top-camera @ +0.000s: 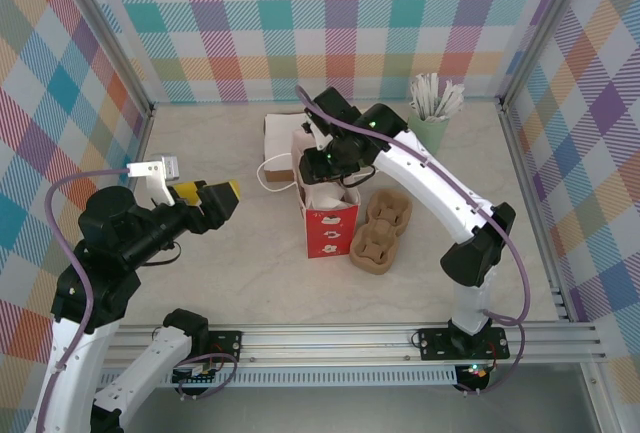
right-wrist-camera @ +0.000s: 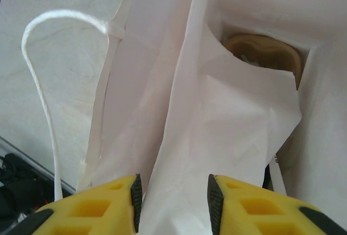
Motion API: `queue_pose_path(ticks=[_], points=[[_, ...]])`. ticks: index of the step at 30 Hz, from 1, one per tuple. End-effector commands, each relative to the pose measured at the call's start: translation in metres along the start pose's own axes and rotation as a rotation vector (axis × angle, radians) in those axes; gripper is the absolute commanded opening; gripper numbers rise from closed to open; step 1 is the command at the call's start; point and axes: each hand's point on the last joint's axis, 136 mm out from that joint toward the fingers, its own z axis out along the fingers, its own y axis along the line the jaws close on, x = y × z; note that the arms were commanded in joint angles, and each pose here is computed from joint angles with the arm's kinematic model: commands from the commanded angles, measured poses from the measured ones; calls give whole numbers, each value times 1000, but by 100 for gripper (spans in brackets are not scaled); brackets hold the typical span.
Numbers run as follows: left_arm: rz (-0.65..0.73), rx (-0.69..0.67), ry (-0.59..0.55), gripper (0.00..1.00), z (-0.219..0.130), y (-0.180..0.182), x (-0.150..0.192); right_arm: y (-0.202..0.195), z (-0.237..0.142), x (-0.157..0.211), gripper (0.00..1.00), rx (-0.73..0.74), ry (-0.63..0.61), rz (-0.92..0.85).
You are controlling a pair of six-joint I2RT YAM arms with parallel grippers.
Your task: Pack the takeout coffee
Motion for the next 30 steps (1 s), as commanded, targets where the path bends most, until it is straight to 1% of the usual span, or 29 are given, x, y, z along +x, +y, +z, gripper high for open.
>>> queue_pose_path(ticks=[1,3,7,11,14,18,21,26,30], points=[[-4,-1,-7,99,-1,0,0,5,-7,5,28,-35,21,1],[-5,-2,-6,99,-1,1,1,5,-3,7,21,-40,38,3],[-7,-6,-3,99,-1,2,2,7,9,14,11,-60,75,12],[-6,-6,-3,99,0,2,2,4,22,20,4,-50,106,20],[-8,-7,-1,99,-1,2,2,1,30,24,3,-40,128,23],[-7,-10,-2,99,0,3,2,0,35,26,5,-37,139,20],[-9,-11,-3,99,0,3,2,1,26,21,7,-40,111,11],[-11,-19,-12,99,0,4,0,2,-1,11,20,-35,30,-9],[-16,-70,-11,99,3,16,4,-1,-26,7,30,-27,-26,-16]])
